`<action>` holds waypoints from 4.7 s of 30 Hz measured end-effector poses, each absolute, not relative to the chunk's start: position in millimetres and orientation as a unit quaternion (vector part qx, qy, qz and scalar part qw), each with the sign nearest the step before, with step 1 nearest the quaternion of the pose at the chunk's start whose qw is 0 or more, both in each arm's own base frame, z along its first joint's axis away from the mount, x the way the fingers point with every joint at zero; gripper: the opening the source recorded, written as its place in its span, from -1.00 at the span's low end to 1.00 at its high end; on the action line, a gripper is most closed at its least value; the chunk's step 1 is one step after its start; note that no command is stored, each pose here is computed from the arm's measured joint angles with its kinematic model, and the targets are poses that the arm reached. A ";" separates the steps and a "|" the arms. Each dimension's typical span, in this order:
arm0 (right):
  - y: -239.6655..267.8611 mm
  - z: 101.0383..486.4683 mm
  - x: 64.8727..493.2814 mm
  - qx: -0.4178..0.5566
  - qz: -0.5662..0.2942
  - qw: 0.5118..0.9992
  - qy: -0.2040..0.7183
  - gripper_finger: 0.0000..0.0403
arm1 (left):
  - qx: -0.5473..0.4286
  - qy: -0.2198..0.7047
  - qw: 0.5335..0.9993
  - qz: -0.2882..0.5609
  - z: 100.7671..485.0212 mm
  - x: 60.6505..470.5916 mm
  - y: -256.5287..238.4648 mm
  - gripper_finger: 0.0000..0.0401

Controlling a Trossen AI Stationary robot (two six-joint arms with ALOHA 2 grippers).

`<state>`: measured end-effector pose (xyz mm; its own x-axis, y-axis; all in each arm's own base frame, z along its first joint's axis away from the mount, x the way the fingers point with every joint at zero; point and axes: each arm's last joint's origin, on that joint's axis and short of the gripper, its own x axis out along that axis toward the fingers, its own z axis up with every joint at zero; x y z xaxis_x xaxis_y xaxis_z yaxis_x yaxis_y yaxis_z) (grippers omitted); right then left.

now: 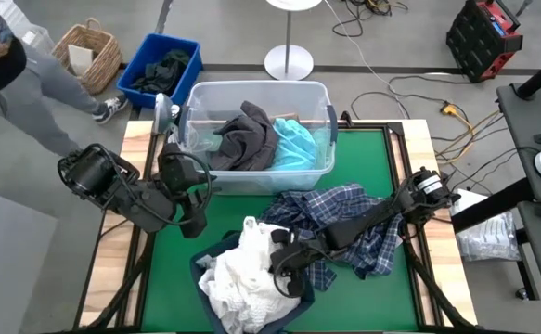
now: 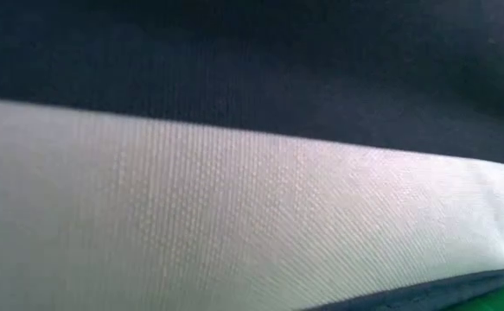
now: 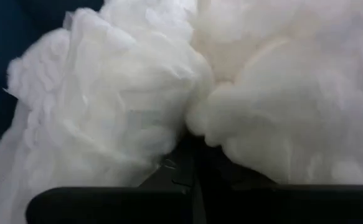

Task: Sort clothes
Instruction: Put the white dress into the blue laundry bin, then adjust the blue laundry bin

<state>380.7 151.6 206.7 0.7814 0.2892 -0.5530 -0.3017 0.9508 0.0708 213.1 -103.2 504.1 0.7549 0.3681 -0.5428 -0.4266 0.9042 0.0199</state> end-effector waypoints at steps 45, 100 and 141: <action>160.6 213.0 450.3 0.044 0.127 0.935 0.327 -0.95 | -0.049 0.393 0.899 0.186 445.8 230.4 -135.2 -0.52; 89.0 450.2 249.9 -0.005 -0.059 0.972 0.225 -0.95 | -0.128 0.446 0.885 0.036 244.2 319.1 -199.3 -1.00; 91.7 407.5 264.6 -0.017 -0.108 0.936 0.334 -0.95 | 0.033 0.683 0.722 0.101 274.2 246.4 -205.0 -1.00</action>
<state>264.6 91.7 407.5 0.7539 -0.2140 -0.6211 0.1907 0.9760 -0.1048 246.4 -205.0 274.2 0.0456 0.1905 -0.9806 -0.1015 0.9775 0.1851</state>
